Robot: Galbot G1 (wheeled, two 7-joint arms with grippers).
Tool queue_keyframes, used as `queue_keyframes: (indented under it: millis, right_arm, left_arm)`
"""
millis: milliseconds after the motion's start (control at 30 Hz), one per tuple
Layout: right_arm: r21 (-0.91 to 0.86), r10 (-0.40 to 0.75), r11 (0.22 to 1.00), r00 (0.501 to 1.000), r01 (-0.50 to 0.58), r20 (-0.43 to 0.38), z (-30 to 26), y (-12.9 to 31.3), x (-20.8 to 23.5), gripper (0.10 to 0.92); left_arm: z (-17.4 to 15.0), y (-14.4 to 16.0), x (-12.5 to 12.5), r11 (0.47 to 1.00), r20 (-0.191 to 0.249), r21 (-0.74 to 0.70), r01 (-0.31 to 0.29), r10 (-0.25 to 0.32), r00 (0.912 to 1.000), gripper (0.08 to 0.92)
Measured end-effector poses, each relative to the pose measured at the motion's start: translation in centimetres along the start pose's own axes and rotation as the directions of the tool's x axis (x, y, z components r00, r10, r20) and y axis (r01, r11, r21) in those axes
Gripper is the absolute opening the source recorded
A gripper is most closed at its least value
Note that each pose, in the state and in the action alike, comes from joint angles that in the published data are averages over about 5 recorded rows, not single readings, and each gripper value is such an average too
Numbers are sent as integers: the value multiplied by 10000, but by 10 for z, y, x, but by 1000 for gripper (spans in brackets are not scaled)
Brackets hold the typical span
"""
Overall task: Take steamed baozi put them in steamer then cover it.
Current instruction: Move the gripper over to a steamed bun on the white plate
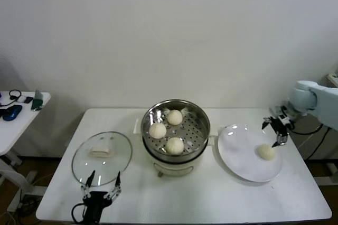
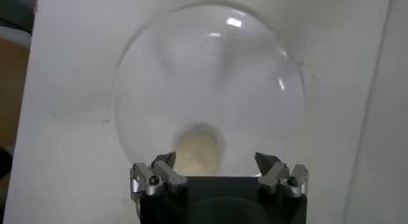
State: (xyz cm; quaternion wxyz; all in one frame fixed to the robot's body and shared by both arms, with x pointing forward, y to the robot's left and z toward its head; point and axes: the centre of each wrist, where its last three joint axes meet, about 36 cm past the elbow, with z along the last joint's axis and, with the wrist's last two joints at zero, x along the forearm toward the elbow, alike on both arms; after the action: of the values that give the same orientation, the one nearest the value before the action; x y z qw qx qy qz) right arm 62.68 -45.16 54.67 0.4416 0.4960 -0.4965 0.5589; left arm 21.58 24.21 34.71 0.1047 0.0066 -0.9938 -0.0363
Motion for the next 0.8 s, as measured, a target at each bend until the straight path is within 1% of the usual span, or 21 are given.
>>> queue_keyframes:
  millis: [200,367,700,800]
  right_arm:
    - [-447,-146,9989,9998,138,-167,13,10,-39,823]
    - [-663,-112,9978,9997,97,-225,17,13,-63,823]
    - [-922,34,9957,9997,-55,-229,16,8,-85,819]
    - [-984,-20,9951,9997,-5,-251,16,9,-88,786]
  left_arm:
    - [4,-2,1,10000,-97,-28,-19,19,10000,823]
    - [5,-2,2,10000,-152,-67,-23,22,9999,823]
    - [6,-2,3,10000,-170,-92,-1,-1,9999,823]
    - [6,-1,3,10000,-167,-95,20,-22,9999,823]
